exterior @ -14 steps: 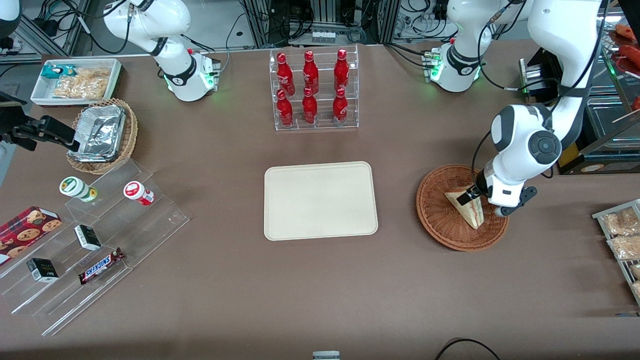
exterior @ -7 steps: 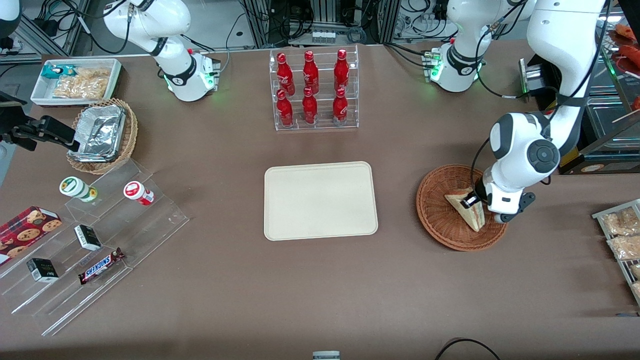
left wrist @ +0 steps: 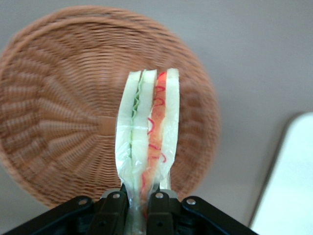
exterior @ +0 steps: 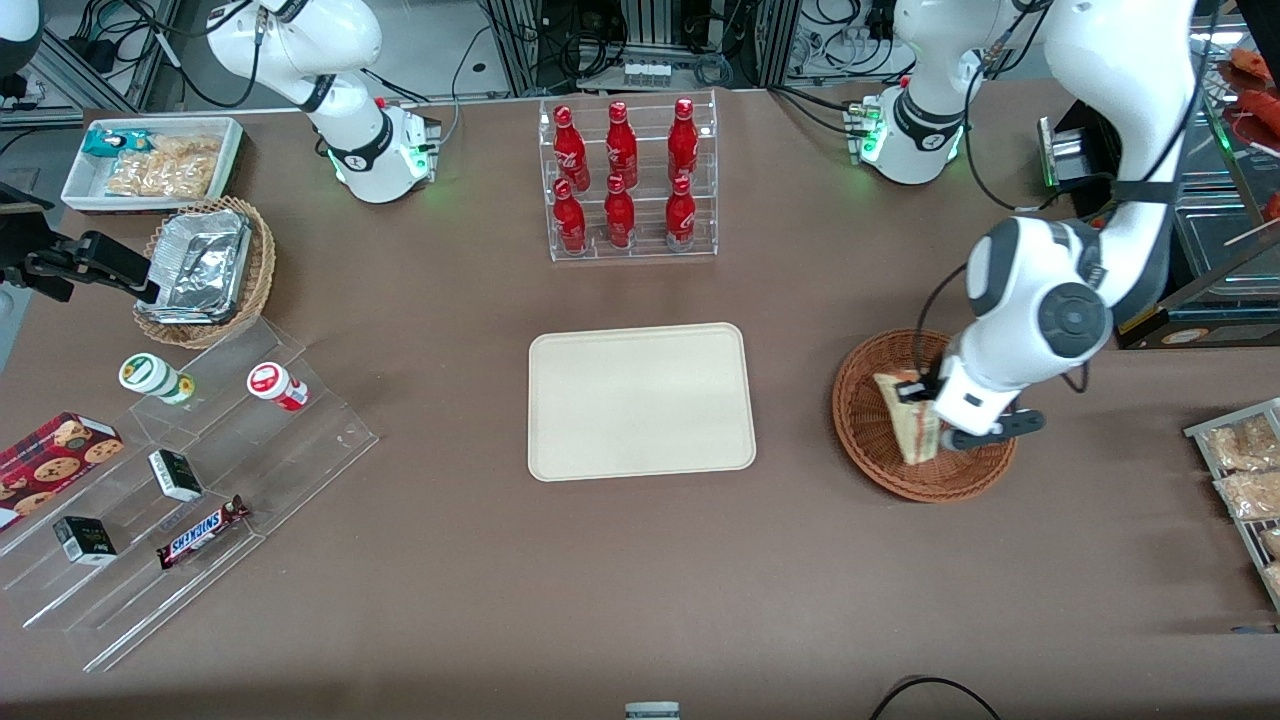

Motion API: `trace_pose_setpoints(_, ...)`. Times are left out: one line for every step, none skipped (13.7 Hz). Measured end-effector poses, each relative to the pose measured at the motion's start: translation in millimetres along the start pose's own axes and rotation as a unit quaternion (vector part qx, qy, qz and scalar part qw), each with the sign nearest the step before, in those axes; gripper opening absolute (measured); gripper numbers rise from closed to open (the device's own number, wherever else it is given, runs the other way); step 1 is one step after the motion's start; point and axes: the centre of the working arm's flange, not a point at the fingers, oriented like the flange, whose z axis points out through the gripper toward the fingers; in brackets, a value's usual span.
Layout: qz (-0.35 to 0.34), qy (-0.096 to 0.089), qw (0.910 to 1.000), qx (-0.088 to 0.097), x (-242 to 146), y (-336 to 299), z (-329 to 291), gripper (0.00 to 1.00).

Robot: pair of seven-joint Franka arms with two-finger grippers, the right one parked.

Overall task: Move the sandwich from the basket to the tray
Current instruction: 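Carry the sandwich with the left gripper over the cream tray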

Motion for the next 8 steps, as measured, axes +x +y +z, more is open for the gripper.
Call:
trace_pose_setpoints(0.016,0.001,0.9999,0.0,-6,23,1,0.15)
trace_pose_setpoints(0.027,0.001,0.9996,0.001,-12,48,3,0.15)
trace_pose_setpoints(0.034,-0.002,0.9994,0.002,-18,71,5,0.15)
trace_pose_setpoints(0.038,-0.005,0.9993,0.004,-25,93,7,0.15)
trace_pose_setpoints(0.039,-0.008,0.9992,0.005,-30,115,9,0.15)
trace_pose_setpoints(0.04,-0.009,0.9991,0.005,-36,136,11,0.15)
trace_pose_setpoints(0.04,-0.009,0.9992,0.004,-43,157,14,0.15)
trace_pose_setpoints(0.039,-0.009,0.9992,0.003,-51,178,17,0.15)
